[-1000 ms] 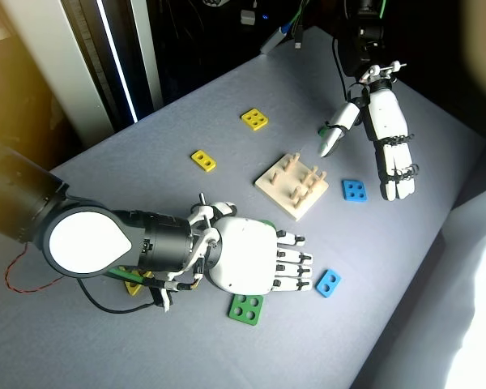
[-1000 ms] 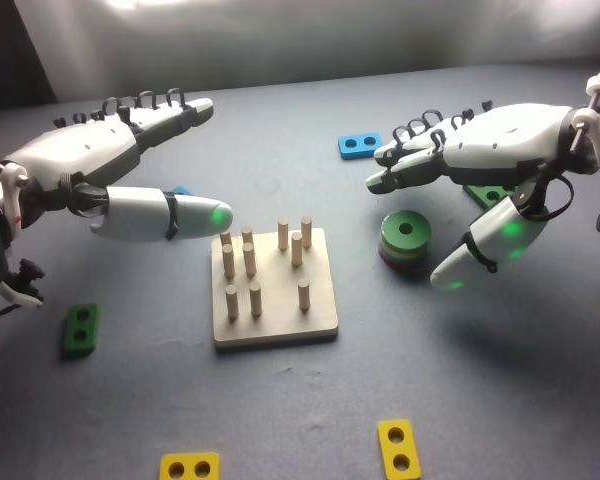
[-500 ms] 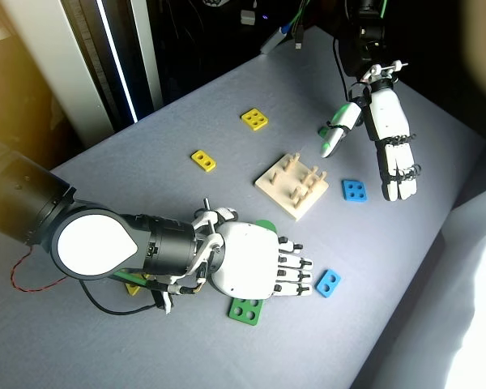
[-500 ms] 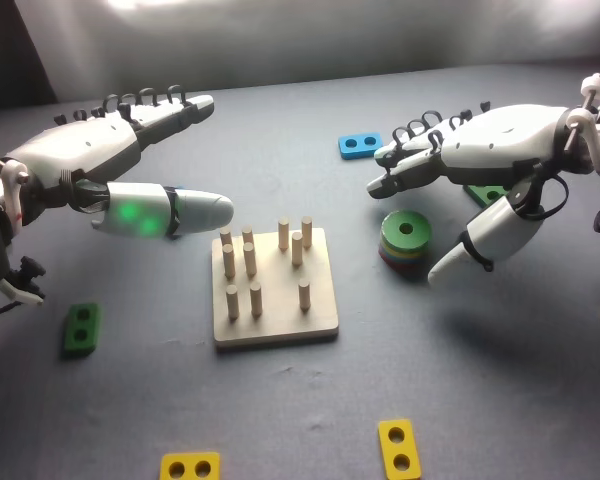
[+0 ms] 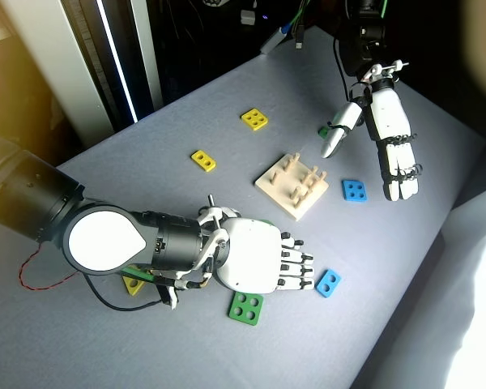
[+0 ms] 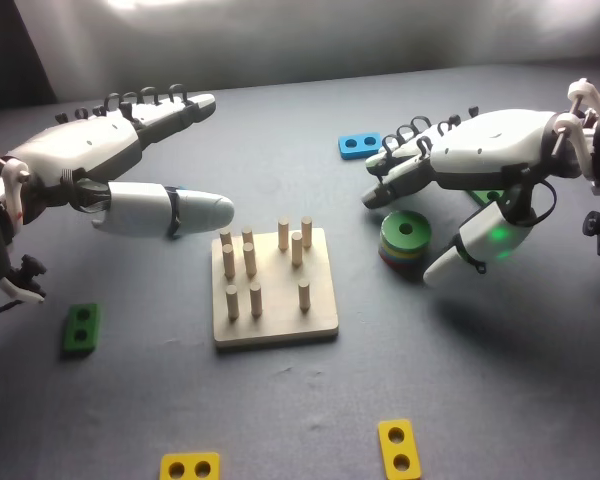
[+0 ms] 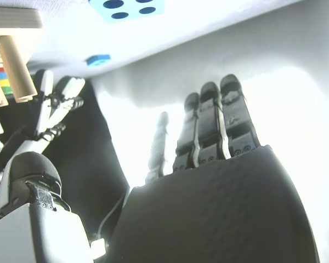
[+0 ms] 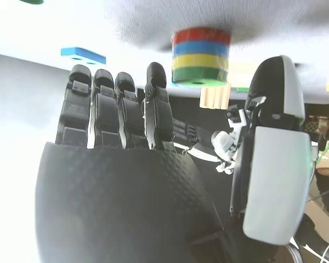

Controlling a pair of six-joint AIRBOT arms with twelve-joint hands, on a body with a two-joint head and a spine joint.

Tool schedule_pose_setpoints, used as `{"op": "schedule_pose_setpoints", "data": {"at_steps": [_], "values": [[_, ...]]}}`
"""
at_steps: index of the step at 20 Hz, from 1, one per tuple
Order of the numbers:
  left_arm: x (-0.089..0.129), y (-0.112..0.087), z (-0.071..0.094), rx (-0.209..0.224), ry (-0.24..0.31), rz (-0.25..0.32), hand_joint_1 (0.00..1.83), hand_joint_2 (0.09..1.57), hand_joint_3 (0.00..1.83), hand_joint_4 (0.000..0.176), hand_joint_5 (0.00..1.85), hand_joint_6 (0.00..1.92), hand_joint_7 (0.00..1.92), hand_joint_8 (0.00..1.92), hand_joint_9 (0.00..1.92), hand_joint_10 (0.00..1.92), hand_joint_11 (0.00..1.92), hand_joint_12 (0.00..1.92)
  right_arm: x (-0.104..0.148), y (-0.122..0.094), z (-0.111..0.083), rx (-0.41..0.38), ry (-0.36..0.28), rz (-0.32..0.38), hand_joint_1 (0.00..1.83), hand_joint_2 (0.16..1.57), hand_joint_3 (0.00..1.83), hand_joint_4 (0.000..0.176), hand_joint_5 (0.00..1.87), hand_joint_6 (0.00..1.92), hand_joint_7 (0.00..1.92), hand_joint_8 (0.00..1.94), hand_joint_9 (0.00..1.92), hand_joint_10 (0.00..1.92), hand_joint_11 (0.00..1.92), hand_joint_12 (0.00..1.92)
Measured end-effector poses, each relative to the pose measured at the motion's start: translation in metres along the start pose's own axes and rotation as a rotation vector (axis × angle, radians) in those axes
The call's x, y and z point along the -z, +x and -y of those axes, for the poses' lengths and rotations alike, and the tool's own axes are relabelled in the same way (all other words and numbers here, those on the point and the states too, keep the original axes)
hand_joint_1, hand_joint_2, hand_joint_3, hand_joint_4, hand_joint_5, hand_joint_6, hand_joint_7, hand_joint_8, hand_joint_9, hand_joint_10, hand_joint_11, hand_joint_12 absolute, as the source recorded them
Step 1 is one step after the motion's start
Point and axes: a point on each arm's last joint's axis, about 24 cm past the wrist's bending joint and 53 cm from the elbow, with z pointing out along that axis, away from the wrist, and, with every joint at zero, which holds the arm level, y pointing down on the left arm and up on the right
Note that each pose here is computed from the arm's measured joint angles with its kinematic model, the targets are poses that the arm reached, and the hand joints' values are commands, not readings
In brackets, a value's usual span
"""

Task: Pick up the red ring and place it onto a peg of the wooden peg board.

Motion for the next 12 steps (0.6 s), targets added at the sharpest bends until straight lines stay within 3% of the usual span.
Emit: {"op": "schedule_pose_setpoints", "data": {"at_steps": [3, 7, 9, 12], "values": [[-0.0006, -0.0007, 0.0012, 0.002, 0.002, 0.002, 0.27, 0.95, 0.00, 0.175, 0.00, 0.00, 0.00, 0.00, 0.00, 0.00, 0.00, 0.00, -0.0004, -0.0005, 0.0004, -0.001, 0.001, 0.001, 0.84, 0.95, 0.01, 0.000, 0.51, 0.06, 0.11, 0.01, 0.00, 0.00, 0.00, 0.00], [-0.0007, -0.0006, 0.0012, 0.002, 0.001, 0.001, 0.26, 0.95, 0.00, 0.176, 0.00, 0.00, 0.00, 0.00, 0.00, 0.00, 0.00, 0.00, -0.0011, -0.0004, 0.0001, -0.009, 0.000, 0.002, 0.86, 0.99, 0.02, 0.000, 0.59, 0.08, 0.12, 0.01, 0.00, 0.00, 0.00, 0.00], [-0.0007, -0.0006, 0.0012, 0.002, 0.001, 0.001, 0.28, 0.96, 0.00, 0.170, 0.00, 0.00, 0.00, 0.00, 0.00, 0.00, 0.00, 0.00, -0.0016, -0.0017, -0.0014, -0.009, -0.003, 0.004, 0.89, 1.00, 0.02, 0.016, 0.59, 0.07, 0.12, 0.01, 0.00, 0.00, 0.00, 0.00], [-0.0007, -0.0005, 0.0011, 0.002, 0.001, 0.001, 0.26, 0.95, 0.00, 0.165, 0.00, 0.00, 0.00, 0.00, 0.00, 0.00, 0.00, 0.00, -0.0024, -0.0018, -0.0015, -0.010, -0.003, 0.004, 0.91, 1.00, 0.02, 0.012, 0.60, 0.07, 0.14, 0.01, 0.00, 0.00, 0.00, 0.00]]}}
